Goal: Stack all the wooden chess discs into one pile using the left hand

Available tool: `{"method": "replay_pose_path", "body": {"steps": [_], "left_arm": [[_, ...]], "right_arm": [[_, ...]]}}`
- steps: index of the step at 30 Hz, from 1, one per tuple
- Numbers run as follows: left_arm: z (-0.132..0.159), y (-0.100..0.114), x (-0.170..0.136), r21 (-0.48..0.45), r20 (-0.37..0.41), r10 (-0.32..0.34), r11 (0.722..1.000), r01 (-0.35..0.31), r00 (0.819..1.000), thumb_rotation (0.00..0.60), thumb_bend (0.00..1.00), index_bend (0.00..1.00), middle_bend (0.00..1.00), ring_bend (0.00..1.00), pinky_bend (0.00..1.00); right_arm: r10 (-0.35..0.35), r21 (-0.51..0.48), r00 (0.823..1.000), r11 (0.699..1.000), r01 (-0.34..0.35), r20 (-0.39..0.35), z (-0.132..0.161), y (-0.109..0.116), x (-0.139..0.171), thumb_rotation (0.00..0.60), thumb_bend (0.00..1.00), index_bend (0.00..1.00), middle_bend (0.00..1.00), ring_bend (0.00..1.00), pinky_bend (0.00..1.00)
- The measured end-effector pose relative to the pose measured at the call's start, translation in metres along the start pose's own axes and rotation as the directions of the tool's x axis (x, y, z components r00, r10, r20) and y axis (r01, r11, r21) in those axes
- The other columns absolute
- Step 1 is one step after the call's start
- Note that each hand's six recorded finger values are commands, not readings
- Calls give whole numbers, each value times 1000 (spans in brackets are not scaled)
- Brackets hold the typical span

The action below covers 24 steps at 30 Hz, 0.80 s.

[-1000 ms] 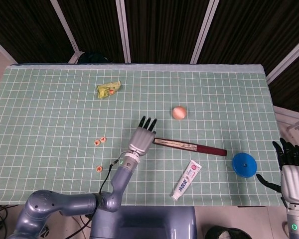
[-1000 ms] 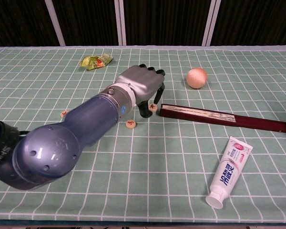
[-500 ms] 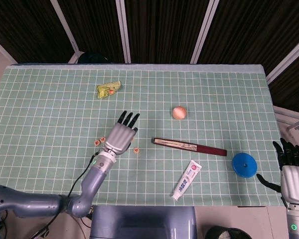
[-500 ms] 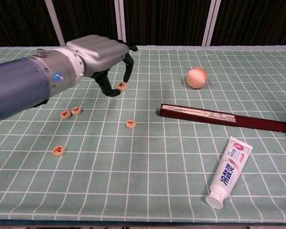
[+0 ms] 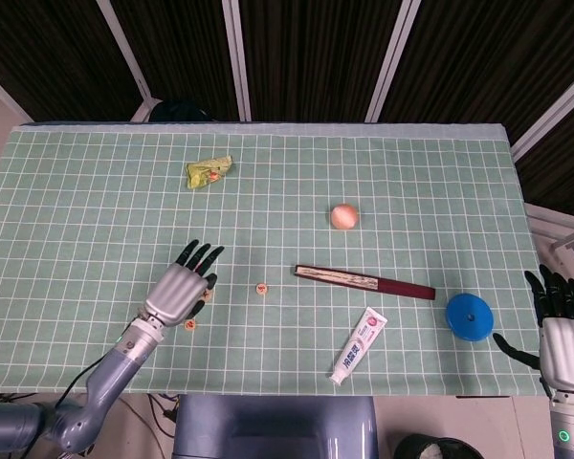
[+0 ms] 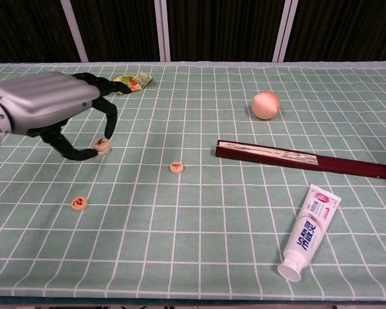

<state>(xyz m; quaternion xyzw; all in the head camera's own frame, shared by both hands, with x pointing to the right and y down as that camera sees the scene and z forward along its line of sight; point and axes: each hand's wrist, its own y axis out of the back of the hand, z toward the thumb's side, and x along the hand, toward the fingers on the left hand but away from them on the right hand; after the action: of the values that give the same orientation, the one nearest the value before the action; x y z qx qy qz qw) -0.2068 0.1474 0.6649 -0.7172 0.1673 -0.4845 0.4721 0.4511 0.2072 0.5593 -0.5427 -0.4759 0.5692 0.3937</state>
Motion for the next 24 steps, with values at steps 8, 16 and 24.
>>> {"method": "replay_pose_path", "body": {"steps": [8, 16, 24], "left_arm": [[-27, -29, -43, 18, 1, -26, 1000, 26, 1000, 600, 316, 538, 0, 0, 0], [-35, -43, -53, 57, -3, -19, 998, 19, 1000, 600, 316, 538, 0, 0, 0], [-30, -56, -49, 61, 6, -29, 998, 29, 1000, 600, 316, 536, 0, 0, 0]], "right_arm": [[-2, 0, 1000, 1000, 2, 1, 0, 0, 0, 600, 233, 92, 13, 0, 0], [-7, -1, 1000, 1000, 7, 3, 0, 1, 0, 600, 233, 92, 13, 0, 0], [-8, 0, 1000, 1000, 8, 5, -1, 1, 0, 600, 233, 92, 13, 0, 0]]}}
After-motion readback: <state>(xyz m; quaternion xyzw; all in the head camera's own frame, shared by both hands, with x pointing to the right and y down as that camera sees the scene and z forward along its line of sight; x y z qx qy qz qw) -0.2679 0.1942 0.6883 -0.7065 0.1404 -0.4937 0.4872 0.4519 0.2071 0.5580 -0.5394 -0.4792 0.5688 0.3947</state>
